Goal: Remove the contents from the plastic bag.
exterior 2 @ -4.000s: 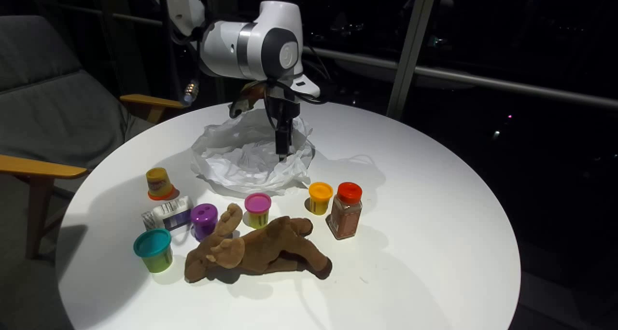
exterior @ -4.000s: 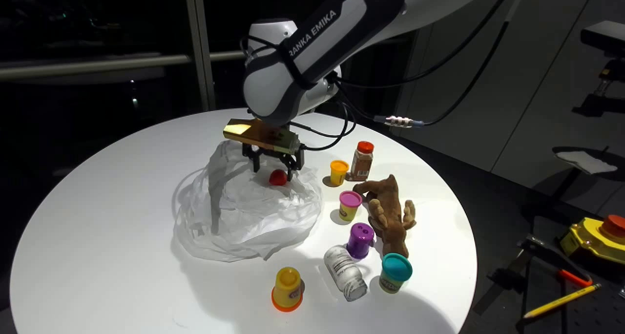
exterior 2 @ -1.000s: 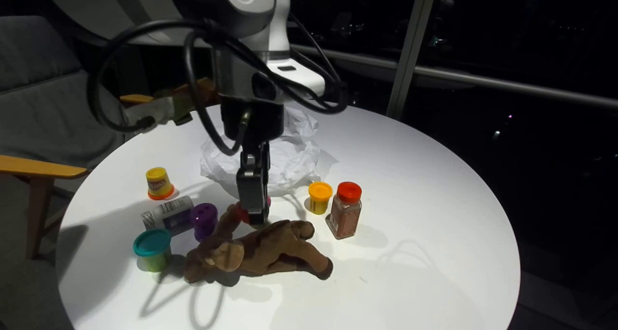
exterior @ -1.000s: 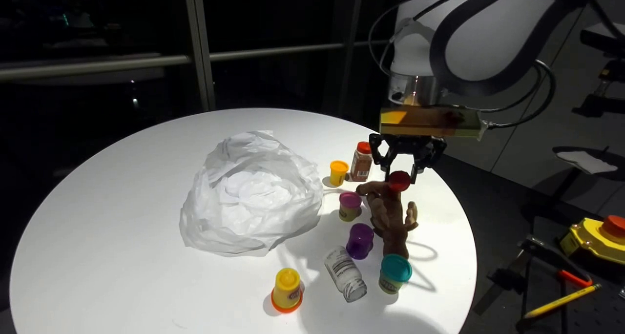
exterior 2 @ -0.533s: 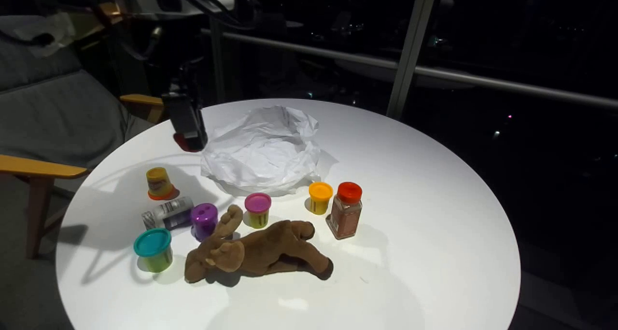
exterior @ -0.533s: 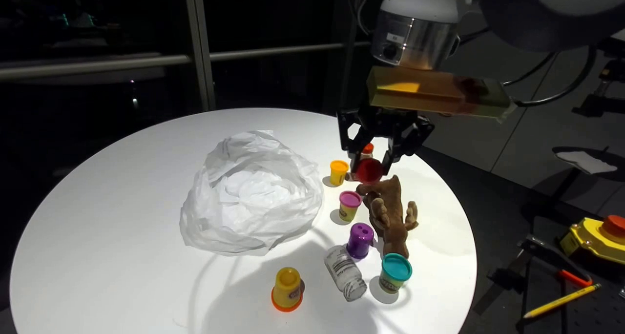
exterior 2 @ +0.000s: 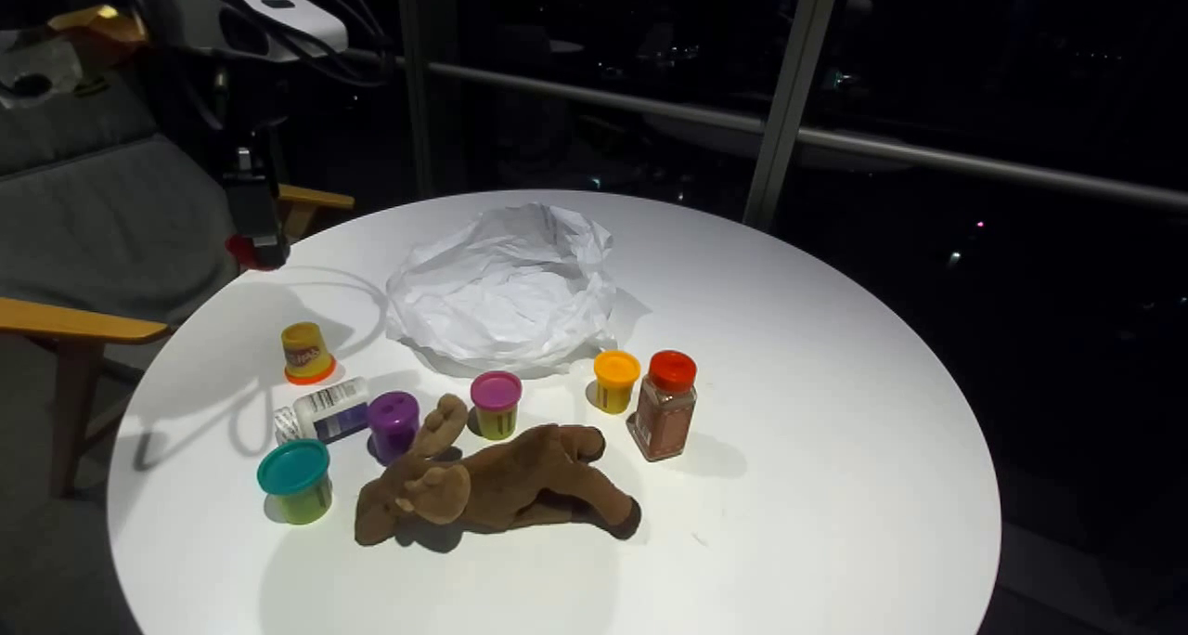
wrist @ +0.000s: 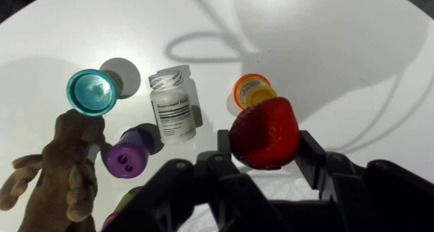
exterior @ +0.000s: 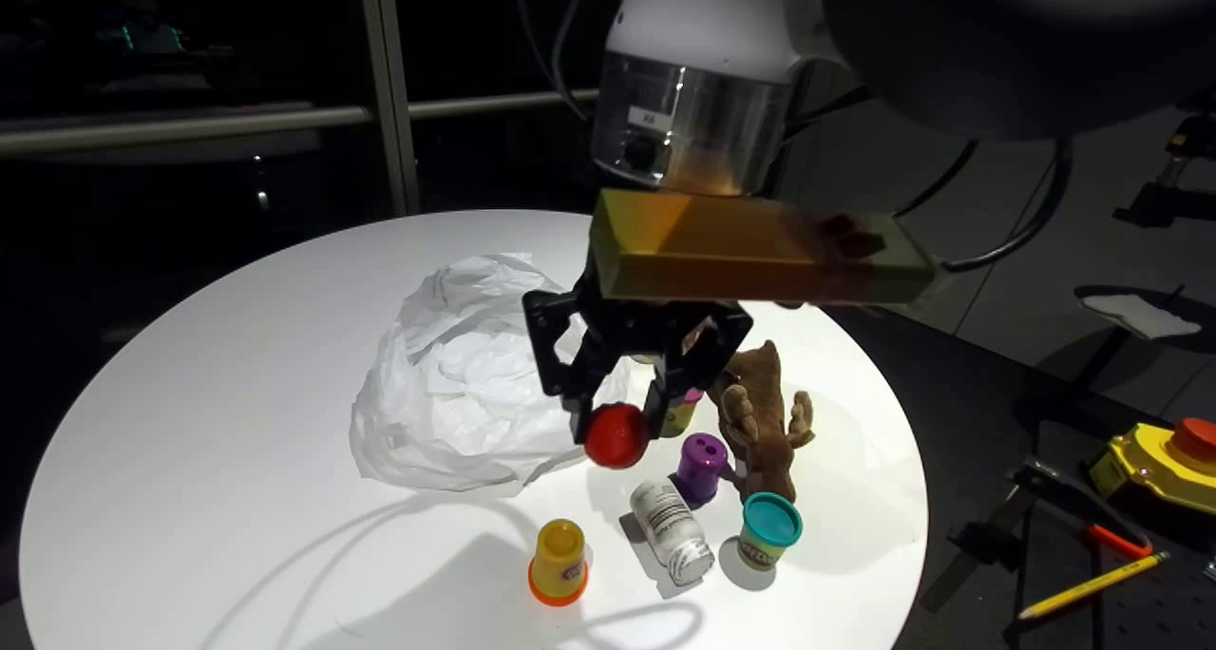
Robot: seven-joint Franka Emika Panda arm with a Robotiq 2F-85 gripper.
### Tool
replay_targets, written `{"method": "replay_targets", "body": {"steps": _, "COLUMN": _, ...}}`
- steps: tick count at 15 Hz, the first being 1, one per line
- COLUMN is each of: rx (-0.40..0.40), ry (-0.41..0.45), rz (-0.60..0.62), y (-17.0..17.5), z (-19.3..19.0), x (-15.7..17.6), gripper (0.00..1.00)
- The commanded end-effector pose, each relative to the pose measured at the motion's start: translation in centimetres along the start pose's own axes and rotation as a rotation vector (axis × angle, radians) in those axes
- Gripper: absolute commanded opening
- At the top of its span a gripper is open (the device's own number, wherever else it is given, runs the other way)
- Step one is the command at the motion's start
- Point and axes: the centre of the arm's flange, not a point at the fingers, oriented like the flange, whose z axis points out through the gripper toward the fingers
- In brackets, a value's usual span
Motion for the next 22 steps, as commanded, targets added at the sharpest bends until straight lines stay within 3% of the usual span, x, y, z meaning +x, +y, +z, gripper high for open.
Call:
{"method": "replay_targets", "body": {"steps": 1, "rx": -0.005, "ry": -0.063, "rz": -0.076, "y": -4.7, "z": 2.8, "x": 0.6, "gripper": 0.26}}
{"method": "replay_targets", "body": {"steps": 11, "rx": -0.082, "ry": -0.141, "rz": -0.214, "y": -11.1, "z": 9.3, "x": -1.5, "gripper": 0.26}}
{"method": "replay_targets", "body": {"steps": 15, "rx": -0.117, "ry": -0.104, "rz": -0.258, "y": -12.1, "z": 11.6, "x": -1.0, "gripper": 0.26}}
{"method": "replay_targets", "body": {"steps": 22, "rx": -0.125, "ry": -0.047, "rz": -0.222, "y": -12.8, "z": 15.2, "x": 2.5, "gripper": 0.26}}
